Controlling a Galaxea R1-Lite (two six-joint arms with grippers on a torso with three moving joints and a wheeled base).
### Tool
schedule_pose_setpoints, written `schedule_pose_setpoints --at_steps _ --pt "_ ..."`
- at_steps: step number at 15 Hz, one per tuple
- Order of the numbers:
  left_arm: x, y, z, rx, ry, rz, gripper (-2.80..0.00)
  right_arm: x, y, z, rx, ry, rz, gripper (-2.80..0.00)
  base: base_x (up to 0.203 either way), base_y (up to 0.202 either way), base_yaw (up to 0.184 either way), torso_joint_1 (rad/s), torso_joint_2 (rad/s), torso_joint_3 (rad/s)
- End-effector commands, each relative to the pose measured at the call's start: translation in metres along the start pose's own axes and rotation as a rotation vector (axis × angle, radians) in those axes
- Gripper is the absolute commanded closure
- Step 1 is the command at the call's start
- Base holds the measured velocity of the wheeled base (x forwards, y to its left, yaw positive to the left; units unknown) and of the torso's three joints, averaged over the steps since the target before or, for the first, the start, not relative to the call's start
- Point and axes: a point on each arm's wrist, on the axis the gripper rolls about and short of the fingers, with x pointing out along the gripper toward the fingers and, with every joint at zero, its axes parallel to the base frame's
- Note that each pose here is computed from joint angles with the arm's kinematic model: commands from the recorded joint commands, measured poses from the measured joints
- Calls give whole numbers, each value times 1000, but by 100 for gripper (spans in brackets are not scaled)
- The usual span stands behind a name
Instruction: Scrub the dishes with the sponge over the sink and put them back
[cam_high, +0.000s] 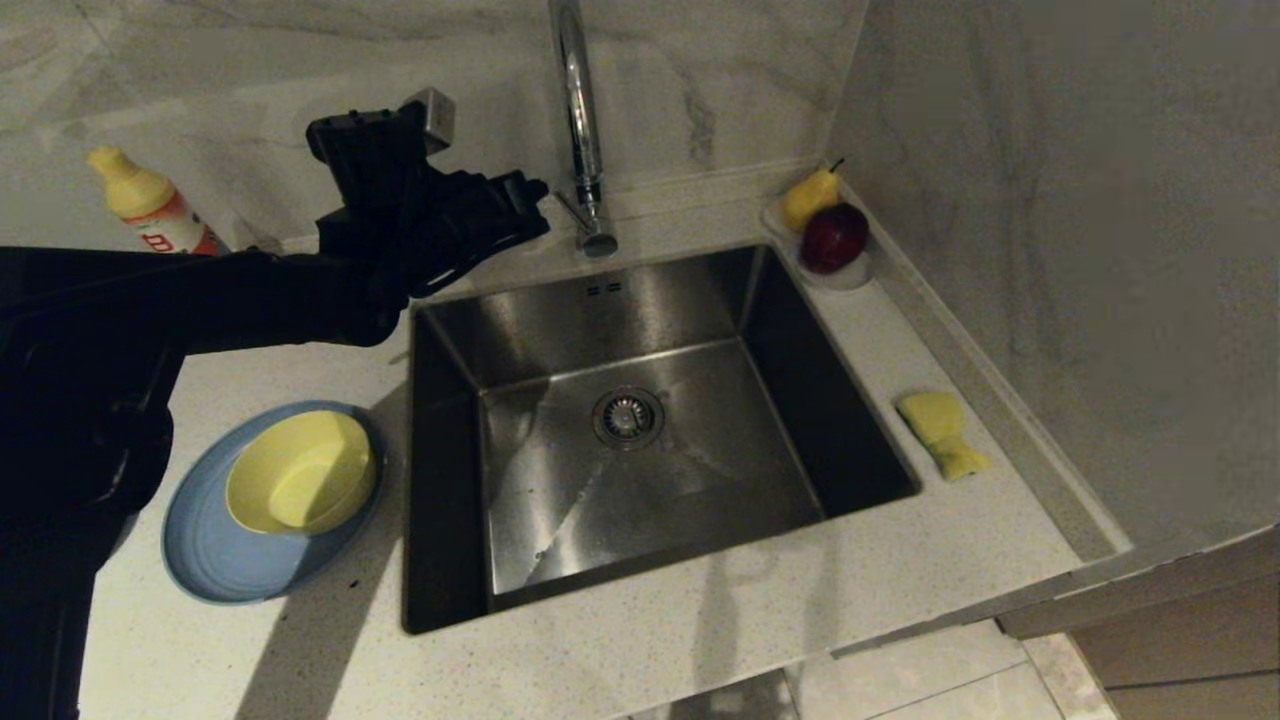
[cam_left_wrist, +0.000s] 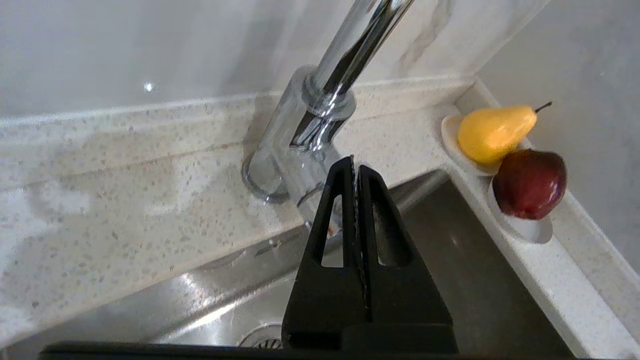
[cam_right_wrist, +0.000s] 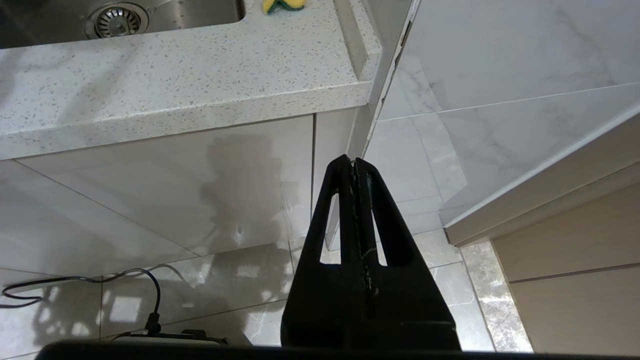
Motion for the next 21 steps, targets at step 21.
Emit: schedule_pose_setpoints --at_steps 21 --pt "3 -5 -8 -43 41 -39 0 0 0 0 -1 -2 1 0 0 0 0 0 0 0"
